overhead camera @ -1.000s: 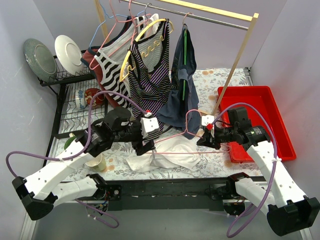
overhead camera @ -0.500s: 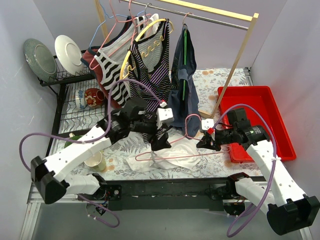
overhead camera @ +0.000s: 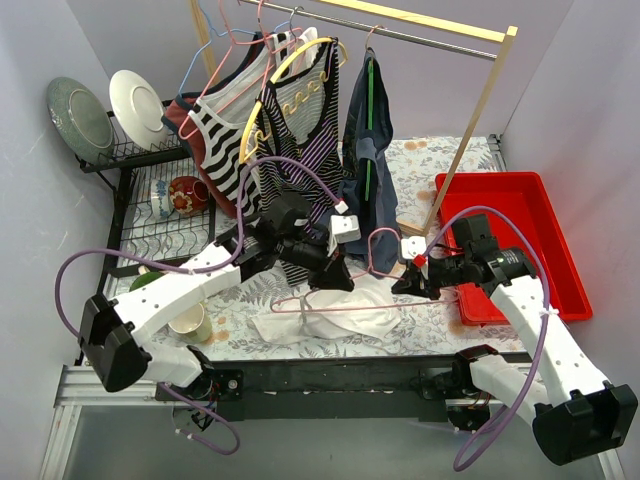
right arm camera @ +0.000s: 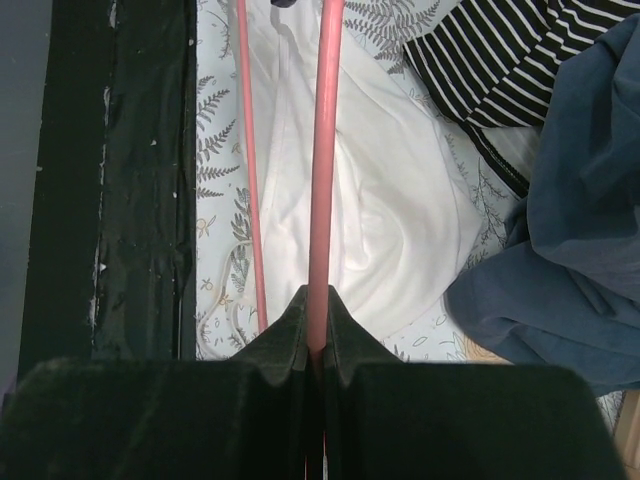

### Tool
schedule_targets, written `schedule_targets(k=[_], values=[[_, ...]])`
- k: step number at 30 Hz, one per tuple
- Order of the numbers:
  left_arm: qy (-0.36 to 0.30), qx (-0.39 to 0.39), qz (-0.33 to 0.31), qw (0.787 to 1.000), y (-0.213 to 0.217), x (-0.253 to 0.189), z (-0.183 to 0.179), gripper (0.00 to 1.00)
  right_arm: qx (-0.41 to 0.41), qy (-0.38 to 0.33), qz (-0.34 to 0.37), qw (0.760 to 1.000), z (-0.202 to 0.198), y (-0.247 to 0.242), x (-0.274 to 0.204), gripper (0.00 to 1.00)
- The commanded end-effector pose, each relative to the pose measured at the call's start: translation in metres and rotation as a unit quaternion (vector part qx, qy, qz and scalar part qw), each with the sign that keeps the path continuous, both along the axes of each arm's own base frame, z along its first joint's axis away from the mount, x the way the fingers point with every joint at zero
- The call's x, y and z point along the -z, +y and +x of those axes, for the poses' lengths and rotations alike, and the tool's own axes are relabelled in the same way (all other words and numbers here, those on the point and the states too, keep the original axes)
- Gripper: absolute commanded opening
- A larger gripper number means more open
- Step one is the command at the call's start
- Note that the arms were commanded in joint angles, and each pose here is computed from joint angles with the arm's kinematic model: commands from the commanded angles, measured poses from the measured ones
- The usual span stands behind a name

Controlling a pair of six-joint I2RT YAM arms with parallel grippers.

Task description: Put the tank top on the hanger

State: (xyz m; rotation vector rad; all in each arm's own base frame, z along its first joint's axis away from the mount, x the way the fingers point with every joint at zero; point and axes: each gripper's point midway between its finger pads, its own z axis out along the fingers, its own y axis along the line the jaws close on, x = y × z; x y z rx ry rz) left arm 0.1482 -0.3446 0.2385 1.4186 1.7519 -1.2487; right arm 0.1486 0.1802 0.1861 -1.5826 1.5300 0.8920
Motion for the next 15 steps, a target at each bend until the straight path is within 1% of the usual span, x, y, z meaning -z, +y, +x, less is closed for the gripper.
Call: schedule_targets(k=[1, 2, 3, 4, 5, 6, 8, 9, 11, 13, 15], values=[[0.005, -0.029, -0.020, 0.999, 0.011, -0.010, -0.007, 0.00, -0.024, -0.007, 0.032, 0.999, -0.004, 0.009, -0.013, 0.01], [0.009, -0.038, -0.019, 0.999, 0.014, -0.008, -0.008, 0.00, -0.023, -0.006, 0.032, 0.999, -0.004, 0.009, -0.013, 0.01], [0.008, -0.056, -0.027, 0.998, 0.020, -0.016, -0.010, 0.00, -0.022, -0.006, 0.030, 0.999, -0.003, 0.009, -0.012, 0.06], [0.015, -0.067, -0.023, 0.997, 0.024, -0.008, -0.011, 0.00, -0.015, 0.000, 0.026, 1.000, -0.002, 0.008, -0.011, 0.11], [0.018, -0.078, -0.028, 0.996, 0.028, -0.010, -0.013, 0.00, -0.012, -0.001, 0.024, 1.000, -0.001, 0.008, -0.011, 0.17], [0.019, -0.089, -0.037, 0.995, 0.033, -0.016, -0.017, 0.00, -0.008, 0.000, 0.021, 1.000, 0.001, 0.007, -0.011, 0.35], [0.025, -0.112, -0.032, 0.993, 0.042, -0.009, -0.019, 0.00, 0.013, -0.002, 0.008, 1.000, 0.008, 0.004, -0.013, 0.50], [0.035, -0.126, -0.030, 0.991, 0.045, -0.008, -0.020, 0.00, 0.025, -0.006, 0.002, 1.000, 0.012, 0.003, -0.016, 0.65], [0.037, -0.150, -0.022, 0.988, 0.055, -0.007, -0.021, 0.00, 0.068, -0.025, -0.016, 0.997, 0.025, -0.005, -0.028, 0.67], [0.049, -0.172, -0.008, 0.984, 0.063, -0.003, -0.022, 0.00, 0.091, -0.058, -0.021, 0.994, 0.031, -0.011, -0.040, 0.72], [0.056, -0.187, 0.003, 0.981, 0.070, 0.001, -0.023, 0.00, 0.105, -0.076, -0.020, 0.991, 0.032, -0.015, -0.048, 0.74]])
